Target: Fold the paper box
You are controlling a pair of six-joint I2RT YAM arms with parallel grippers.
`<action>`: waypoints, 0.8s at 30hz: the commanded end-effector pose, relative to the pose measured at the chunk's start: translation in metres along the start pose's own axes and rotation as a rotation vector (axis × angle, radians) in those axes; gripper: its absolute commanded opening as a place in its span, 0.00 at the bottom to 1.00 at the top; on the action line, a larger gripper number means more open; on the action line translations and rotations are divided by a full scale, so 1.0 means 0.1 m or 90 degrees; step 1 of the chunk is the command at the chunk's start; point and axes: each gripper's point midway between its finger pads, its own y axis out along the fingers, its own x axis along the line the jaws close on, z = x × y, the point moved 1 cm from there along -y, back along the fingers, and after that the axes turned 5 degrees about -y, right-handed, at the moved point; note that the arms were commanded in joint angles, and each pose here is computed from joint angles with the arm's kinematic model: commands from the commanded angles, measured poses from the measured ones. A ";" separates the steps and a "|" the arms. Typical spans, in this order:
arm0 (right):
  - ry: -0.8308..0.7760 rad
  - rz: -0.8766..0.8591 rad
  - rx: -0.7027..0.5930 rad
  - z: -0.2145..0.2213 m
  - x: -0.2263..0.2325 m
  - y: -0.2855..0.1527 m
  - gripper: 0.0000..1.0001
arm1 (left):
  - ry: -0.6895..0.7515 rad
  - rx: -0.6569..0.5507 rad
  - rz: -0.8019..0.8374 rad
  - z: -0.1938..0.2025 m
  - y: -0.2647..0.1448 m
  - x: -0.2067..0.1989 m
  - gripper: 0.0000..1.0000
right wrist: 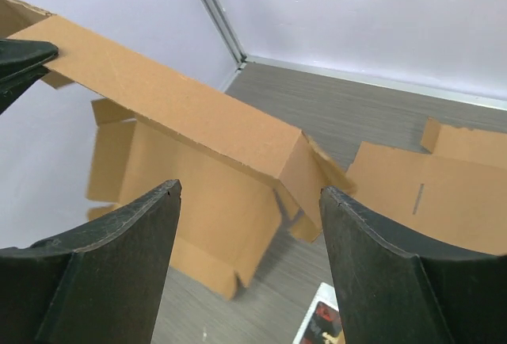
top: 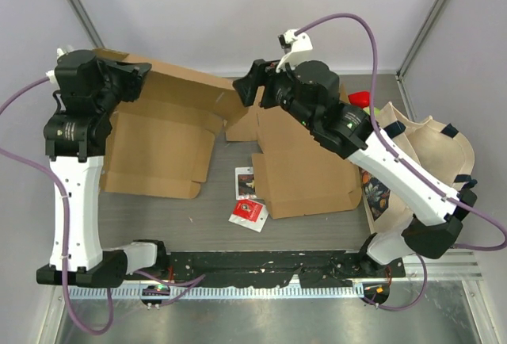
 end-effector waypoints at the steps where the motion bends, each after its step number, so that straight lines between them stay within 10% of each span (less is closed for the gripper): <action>1: 0.084 -0.046 -0.035 -0.20 0.15 -0.18 0.76 | -0.097 -0.009 0.145 -0.14 -0.45 -0.61 0.00; 16: 0.084 -0.185 -0.153 -0.91 0.47 -1.05 0.80 | -0.240 0.007 0.314 -0.37 -1.60 -1.35 0.00; 24: 0.031 -0.196 -0.171 -0.97 0.47 -1.13 0.80 | -0.270 0.005 0.275 -0.35 -1.47 -1.21 0.00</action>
